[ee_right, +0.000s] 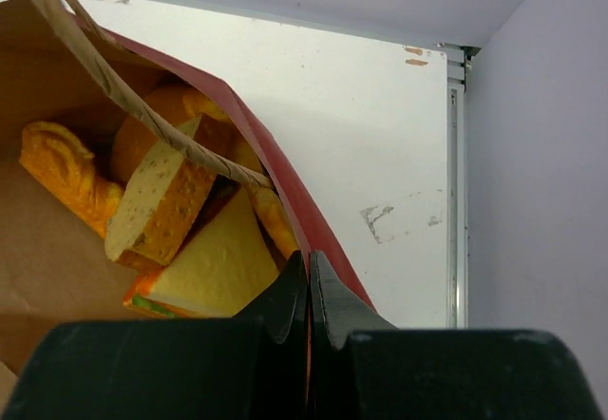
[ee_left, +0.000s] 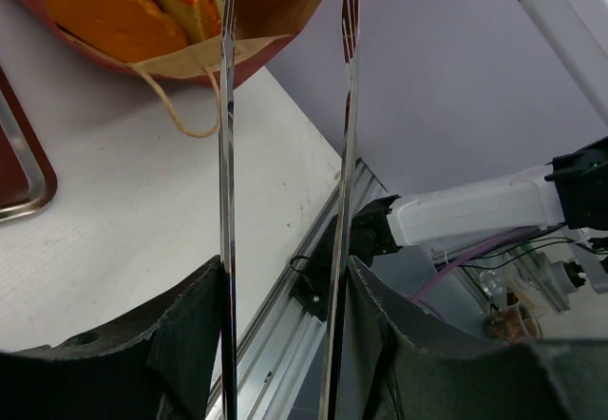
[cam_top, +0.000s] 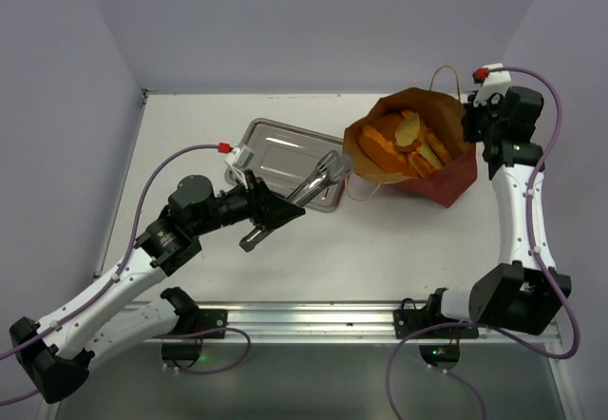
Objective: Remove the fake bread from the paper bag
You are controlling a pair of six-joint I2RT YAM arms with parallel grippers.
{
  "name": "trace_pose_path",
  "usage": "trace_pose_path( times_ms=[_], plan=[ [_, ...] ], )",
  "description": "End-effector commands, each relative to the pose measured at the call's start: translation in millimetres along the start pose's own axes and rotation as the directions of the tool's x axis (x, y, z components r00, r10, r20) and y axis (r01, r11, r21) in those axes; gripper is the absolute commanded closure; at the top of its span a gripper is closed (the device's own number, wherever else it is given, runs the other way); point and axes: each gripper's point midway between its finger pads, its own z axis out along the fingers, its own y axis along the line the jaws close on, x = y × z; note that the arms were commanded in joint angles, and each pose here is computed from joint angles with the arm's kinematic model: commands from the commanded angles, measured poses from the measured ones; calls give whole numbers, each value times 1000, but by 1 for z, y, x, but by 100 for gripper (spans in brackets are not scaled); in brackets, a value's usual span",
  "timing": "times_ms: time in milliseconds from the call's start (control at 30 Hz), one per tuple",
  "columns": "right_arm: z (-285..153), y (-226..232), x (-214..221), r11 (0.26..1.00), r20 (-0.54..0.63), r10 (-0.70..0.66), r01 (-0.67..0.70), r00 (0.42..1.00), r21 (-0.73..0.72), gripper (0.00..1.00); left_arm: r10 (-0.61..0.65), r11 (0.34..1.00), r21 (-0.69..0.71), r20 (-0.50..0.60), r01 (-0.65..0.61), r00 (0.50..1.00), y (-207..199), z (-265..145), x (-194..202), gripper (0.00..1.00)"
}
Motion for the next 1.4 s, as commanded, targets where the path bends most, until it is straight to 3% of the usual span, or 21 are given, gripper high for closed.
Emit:
trace_pose_path(
  times_ms=[0, 300, 533, 800, 900, 1200, 1367],
  plan=[
    [-23, 5, -31, 998, 141, -57, 58, 988, -4, 100, -36, 997, 71, -27, 38, 999, -15, 7, -4, 46],
    [-36, 46, 2, 989, 111, -47, 62, 993, -132, 100, -39, 993, 103, -101, 50, 994, -19, 42, 0, 47],
    [-37, 64, 23, 982, 84, -34, 49, 996, -180, 100, -21, 1000, -23, -186, 17, 982, 13, 84, 8, 49],
    [-42, 77, 27, 976, 81, -5, 23, 997, -218, 100, 107, 983, -122, -242, -139, 965, 19, 141, -8, 49],
    [-44, 80, 25, 974, 85, 11, 8, 996, -228, 100, 130, 961, -194, -304, -195, 944, 44, 162, 4, 49],
    [-47, 83, 24, 970, 91, 31, -8, 995, -241, 100, 230, 879, -330, -339, -345, 912, 75, 188, -13, 49],
    [-47, 85, 26, 969, 87, 38, -16, 996, -245, 100, 264, 862, -335, -345, -381, 901, 78, 198, -22, 48]
  ],
)
